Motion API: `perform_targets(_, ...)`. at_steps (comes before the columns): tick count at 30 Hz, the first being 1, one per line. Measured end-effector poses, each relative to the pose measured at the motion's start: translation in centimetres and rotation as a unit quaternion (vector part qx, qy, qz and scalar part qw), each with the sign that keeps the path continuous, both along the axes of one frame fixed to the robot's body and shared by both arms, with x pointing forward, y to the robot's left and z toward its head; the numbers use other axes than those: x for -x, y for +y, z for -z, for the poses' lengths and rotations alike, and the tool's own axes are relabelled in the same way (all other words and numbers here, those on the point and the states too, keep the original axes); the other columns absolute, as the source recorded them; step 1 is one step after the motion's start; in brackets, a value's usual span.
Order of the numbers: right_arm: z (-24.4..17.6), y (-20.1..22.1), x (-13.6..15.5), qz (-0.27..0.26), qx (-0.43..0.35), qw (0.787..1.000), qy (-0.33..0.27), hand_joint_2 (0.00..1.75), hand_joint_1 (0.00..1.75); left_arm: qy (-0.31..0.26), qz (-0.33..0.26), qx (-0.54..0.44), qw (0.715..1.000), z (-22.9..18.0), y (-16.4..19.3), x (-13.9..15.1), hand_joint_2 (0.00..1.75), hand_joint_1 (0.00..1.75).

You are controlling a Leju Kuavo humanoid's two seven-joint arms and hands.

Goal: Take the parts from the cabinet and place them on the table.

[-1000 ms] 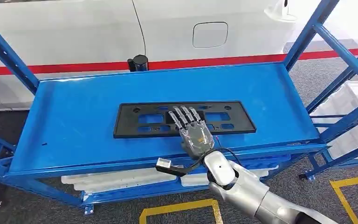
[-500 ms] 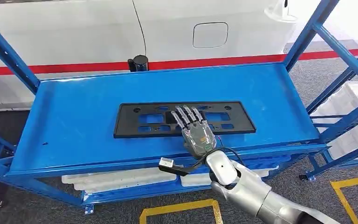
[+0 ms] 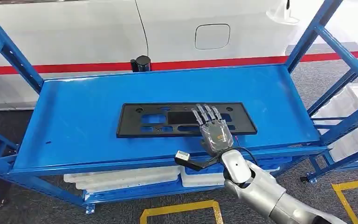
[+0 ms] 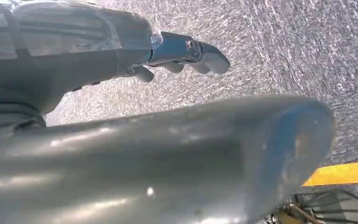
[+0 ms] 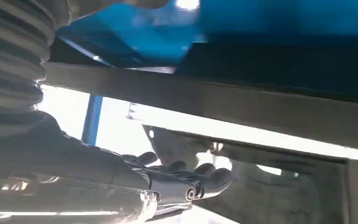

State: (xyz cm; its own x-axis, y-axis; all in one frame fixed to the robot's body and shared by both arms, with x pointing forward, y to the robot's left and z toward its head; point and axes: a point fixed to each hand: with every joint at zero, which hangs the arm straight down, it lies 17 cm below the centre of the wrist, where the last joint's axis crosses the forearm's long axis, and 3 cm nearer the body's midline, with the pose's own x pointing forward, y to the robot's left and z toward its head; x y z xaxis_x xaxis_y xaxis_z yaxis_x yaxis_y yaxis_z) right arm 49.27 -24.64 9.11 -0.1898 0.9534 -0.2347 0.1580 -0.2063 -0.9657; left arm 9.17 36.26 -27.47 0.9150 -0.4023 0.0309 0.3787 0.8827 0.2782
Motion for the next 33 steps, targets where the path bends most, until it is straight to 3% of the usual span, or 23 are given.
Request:
perform_targets(8,0.6,-3.6,0.2,0.034,0.018,0.999,0.007,1.75,0.00,-0.001,-0.001,0.001,1.000,0.0,0.0,0.0,0.00,0.00)
perform_targets(33,0.8,-8.0,1.1,0.084,0.021,0.996,0.009,1.75,0.00,0.004,-0.003,-0.004,1.000,0.0,0.6,0.1,0.00,0.00)
